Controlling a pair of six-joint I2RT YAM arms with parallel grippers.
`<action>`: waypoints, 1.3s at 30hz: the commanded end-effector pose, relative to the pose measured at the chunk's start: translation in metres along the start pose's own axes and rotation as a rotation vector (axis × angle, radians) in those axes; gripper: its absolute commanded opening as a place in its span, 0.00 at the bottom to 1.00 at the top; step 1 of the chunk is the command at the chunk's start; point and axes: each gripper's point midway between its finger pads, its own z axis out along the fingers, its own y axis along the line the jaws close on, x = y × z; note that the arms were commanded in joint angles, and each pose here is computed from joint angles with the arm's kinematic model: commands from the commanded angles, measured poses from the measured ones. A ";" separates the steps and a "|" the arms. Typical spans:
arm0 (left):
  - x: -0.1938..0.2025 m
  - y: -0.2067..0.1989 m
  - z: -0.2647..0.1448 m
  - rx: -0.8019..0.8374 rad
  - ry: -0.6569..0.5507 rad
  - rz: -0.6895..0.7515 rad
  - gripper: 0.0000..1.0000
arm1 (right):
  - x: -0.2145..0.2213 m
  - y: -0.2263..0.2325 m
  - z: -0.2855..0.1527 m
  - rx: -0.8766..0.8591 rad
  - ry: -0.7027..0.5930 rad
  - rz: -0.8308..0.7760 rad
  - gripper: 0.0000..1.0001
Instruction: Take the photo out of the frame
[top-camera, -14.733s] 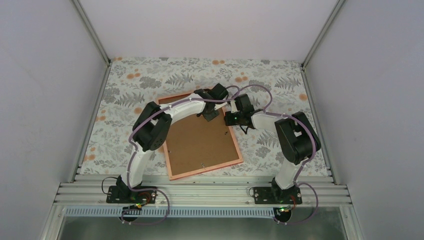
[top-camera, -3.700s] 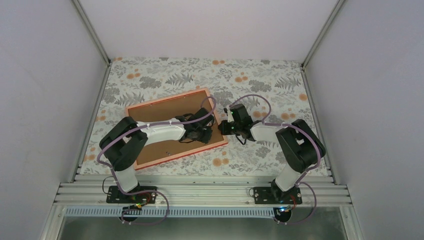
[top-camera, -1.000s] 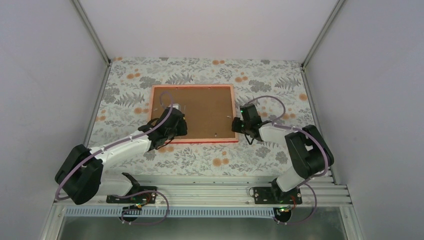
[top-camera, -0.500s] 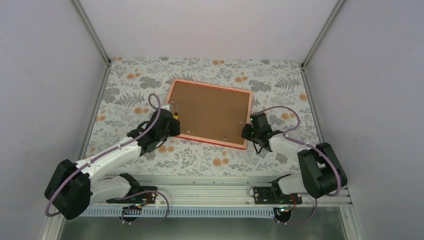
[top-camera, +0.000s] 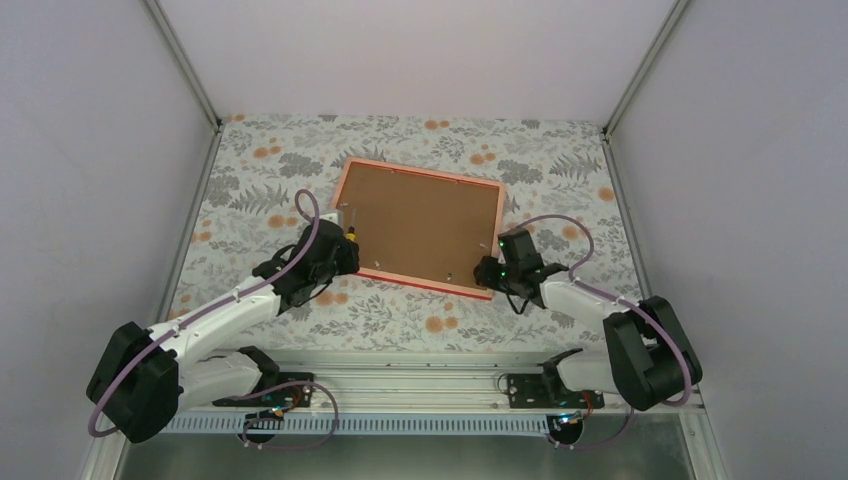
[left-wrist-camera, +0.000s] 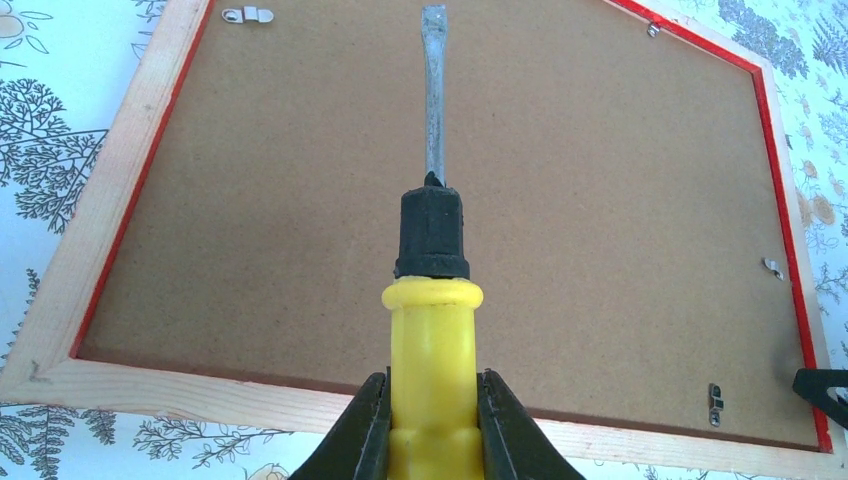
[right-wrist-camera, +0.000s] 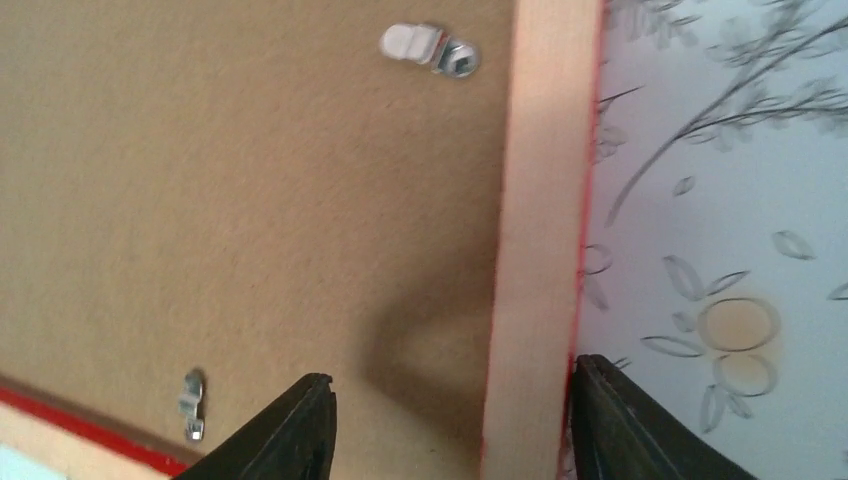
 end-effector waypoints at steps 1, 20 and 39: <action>0.000 -0.002 -0.001 0.017 -0.002 0.005 0.03 | 0.036 0.015 0.001 -0.056 0.116 -0.084 0.52; 0.001 -0.003 -0.002 0.027 0.008 0.016 0.03 | 0.101 0.155 -0.009 -0.318 0.228 -0.370 0.65; -0.001 0.001 -0.009 0.013 -0.011 0.039 0.03 | -0.063 0.137 -0.029 -0.174 -0.092 -0.643 0.71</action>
